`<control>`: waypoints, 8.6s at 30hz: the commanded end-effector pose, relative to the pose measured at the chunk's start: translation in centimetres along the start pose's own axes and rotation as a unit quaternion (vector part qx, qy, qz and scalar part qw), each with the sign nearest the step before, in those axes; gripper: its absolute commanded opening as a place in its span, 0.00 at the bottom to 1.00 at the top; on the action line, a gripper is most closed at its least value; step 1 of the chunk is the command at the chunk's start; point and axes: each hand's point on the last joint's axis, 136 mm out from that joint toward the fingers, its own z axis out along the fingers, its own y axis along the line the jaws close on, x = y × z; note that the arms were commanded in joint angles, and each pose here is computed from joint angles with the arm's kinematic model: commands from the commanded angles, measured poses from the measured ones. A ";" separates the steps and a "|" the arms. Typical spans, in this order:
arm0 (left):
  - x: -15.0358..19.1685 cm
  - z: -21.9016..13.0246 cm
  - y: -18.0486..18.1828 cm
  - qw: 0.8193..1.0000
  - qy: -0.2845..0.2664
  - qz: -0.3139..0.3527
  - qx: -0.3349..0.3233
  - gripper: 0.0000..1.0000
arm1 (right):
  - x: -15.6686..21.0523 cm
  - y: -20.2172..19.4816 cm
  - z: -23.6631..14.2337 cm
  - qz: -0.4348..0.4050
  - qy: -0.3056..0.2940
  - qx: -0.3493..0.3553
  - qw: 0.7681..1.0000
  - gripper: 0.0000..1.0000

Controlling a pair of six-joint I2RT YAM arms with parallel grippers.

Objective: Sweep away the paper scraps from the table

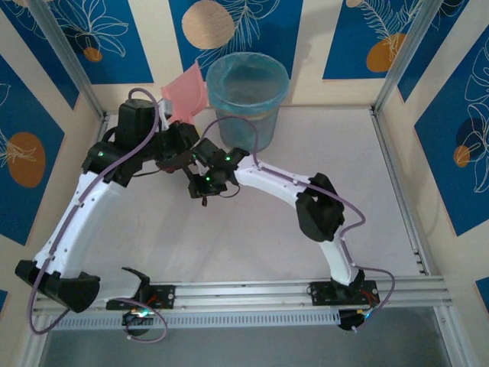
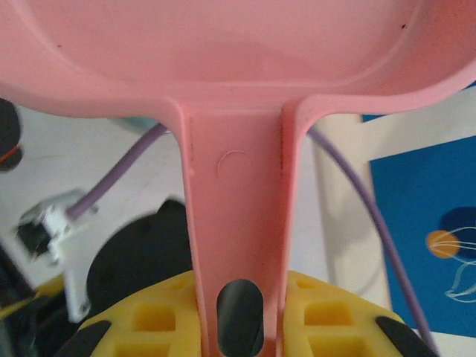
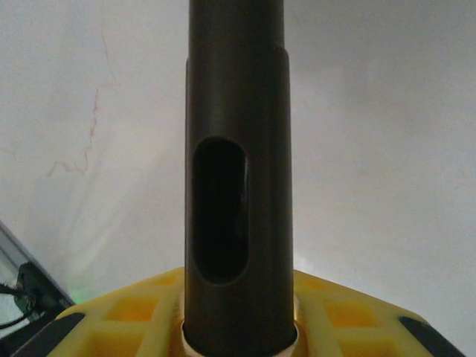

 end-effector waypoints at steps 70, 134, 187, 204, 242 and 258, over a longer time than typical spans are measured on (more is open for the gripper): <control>6.4 0.7 7.9 0.996 0.058 0.015 -0.069 0.00 | 16.7 -14.4 -6.2 0.213 0.060 0.157 0.963 0.00; 26.5 14.6 10.6 0.751 0.434 0.473 -0.153 0.00 | 11.0 -23.3 -24.1 0.499 -0.057 -0.068 0.862 0.00; 23.3 21.6 10.7 0.823 0.325 0.434 -0.170 0.00 | 13.1 -16.1 -26.7 0.550 -0.054 -0.202 0.809 0.00; 18.7 15.7 4.9 0.855 0.232 0.446 -0.128 0.00 | 16.9 -21.0 -26.0 0.602 -0.124 -0.123 0.779 0.00; 1.3 13.6 -13.5 0.980 0.100 0.137 0.104 0.00 | 19.2 -14.5 -16.7 0.446 0.067 -0.011 0.892 0.00; -5.1 16.9 -17.6 0.949 0.111 -0.077 0.285 0.00 | 19.1 -13.4 -15.1 0.414 0.097 0.000 0.905 0.00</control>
